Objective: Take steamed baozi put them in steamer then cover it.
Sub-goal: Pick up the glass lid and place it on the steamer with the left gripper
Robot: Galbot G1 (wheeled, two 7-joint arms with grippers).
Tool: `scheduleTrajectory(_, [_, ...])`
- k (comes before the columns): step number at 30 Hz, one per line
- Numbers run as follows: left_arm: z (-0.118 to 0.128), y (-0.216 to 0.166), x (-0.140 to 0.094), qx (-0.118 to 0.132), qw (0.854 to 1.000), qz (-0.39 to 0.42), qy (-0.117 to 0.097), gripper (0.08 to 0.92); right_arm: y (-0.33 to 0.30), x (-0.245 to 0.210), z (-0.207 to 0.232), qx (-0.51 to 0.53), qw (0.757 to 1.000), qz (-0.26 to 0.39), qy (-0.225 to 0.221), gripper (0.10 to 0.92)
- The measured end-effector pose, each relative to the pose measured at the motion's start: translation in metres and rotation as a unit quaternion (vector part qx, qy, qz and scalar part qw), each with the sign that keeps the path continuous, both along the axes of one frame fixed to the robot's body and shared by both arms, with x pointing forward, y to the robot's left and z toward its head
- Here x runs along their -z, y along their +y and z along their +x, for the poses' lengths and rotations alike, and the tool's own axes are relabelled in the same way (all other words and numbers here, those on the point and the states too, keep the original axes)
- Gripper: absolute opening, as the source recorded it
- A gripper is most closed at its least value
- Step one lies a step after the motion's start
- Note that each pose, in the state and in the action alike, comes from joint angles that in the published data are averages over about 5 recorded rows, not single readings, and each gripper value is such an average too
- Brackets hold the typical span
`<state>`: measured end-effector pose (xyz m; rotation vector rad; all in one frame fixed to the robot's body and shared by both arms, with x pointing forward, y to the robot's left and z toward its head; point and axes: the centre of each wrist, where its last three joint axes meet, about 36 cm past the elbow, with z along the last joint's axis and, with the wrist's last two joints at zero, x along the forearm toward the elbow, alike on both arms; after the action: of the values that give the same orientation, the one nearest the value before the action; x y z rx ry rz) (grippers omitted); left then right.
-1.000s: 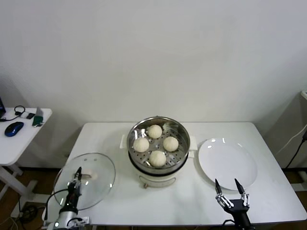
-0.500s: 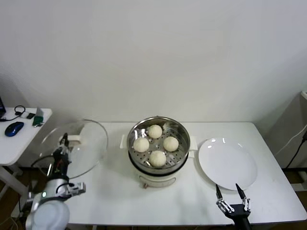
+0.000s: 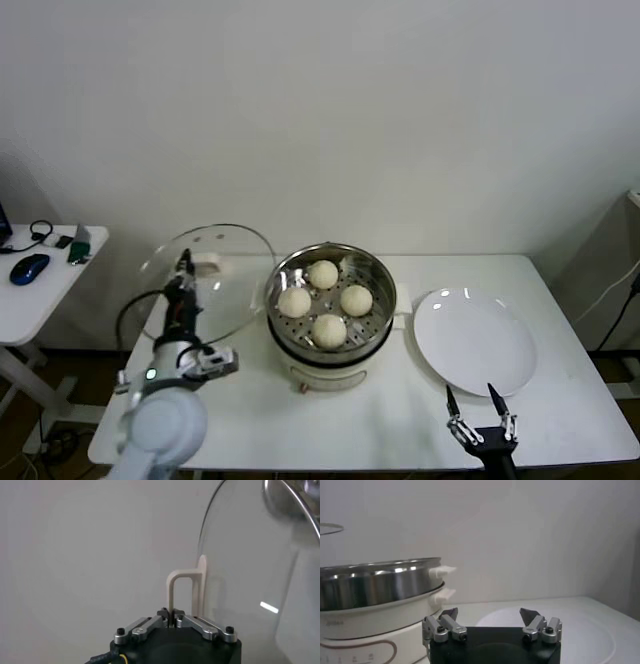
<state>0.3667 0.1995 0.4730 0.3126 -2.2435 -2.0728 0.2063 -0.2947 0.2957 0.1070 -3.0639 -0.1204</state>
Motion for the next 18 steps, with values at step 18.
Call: scheduleTrajectory(18, [0.022, -0.158, 0.002, 0.065, 0.997, -0.033, 0.026, 0.142, -0.009, 0.018, 0.007, 0.006, 1.000, -0.008, -0.011, 0.823])
